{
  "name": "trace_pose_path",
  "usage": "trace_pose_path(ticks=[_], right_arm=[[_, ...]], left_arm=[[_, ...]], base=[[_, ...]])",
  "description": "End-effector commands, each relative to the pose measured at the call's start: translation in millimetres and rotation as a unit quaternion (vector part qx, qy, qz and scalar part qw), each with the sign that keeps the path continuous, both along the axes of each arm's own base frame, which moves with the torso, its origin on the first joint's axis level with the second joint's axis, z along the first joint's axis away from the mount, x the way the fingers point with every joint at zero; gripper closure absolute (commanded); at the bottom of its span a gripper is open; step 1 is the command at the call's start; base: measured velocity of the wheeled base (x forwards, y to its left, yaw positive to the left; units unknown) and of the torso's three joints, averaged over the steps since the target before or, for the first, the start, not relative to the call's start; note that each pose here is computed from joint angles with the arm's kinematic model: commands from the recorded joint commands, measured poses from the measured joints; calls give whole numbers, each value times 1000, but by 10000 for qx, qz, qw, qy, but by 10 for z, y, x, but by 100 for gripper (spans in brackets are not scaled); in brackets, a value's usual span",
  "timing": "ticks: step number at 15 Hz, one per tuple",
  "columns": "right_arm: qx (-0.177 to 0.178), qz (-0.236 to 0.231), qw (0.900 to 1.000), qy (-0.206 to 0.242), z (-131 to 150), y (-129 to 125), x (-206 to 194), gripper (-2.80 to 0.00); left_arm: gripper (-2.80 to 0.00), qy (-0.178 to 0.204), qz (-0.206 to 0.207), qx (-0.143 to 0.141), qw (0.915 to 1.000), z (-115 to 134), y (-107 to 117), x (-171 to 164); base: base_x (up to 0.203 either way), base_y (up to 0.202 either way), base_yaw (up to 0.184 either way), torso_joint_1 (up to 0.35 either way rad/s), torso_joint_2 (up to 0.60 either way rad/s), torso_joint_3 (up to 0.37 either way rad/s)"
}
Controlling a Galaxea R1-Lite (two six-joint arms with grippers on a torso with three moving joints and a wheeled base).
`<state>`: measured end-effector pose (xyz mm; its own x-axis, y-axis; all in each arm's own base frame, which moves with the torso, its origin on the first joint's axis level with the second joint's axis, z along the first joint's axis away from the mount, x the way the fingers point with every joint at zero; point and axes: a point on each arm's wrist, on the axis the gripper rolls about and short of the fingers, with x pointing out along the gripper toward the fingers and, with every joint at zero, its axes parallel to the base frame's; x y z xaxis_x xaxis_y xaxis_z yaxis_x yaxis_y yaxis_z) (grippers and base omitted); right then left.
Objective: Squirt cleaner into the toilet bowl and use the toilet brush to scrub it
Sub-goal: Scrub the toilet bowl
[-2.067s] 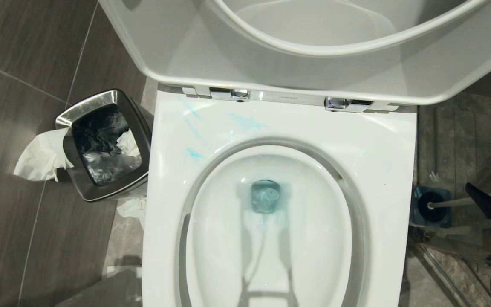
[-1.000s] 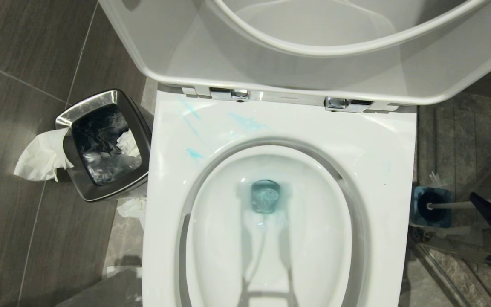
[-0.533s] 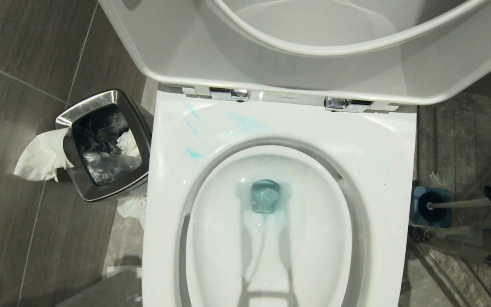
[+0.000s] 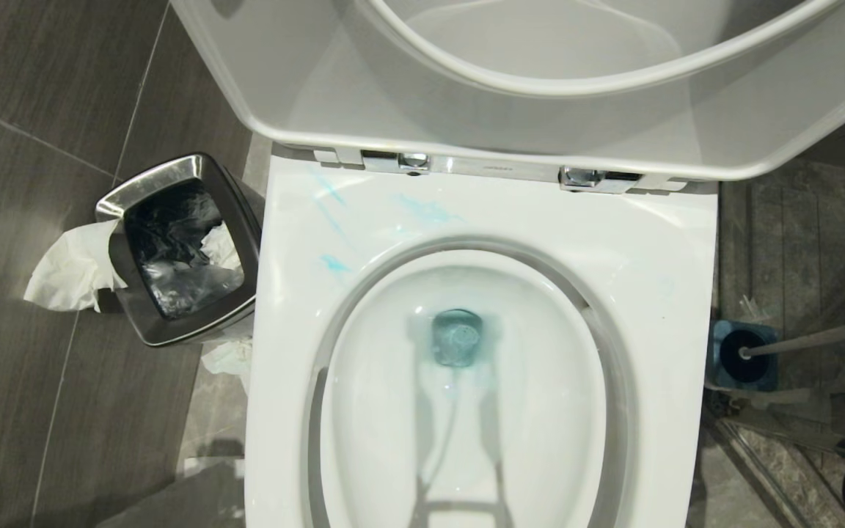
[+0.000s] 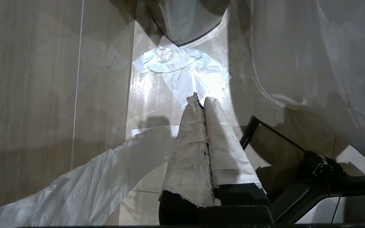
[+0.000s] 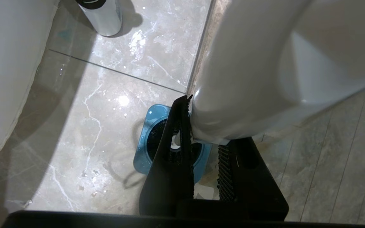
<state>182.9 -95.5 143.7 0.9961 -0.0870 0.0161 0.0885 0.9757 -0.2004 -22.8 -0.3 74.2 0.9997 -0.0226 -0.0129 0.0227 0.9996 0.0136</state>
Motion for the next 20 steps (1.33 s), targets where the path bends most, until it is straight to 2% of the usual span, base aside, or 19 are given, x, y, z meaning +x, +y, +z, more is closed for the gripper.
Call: trace_pose_path(ticks=[1, 5, 15, 20], right_arm=[[-48, 3, 10000, -43, 9, 31, -54, 0], [34, -243, 9986, -475, 162, 116, -220, 0], [48, -276, 9981, -553, 324, 284, -512, 0], [178, -263, 9984, -465, 759, 340, -608, 0]], left_arm=[[0, 5, -2, 0, 10000, -4, 0, 1], [0, 4, -2, 4, 10000, -4, 0, 1], [0, 4, -2, 7, 10000, -4, 0, 1], [0, 11, -2, 1, 10000, -5, 0, 1]], base=[[0, 0, 0, 0, 0, 0], [0, 0, 0, 0, 0, 0], [0, 0, 0, 0, 0, 0], [0, 0, 0, 0, 0, 0]])
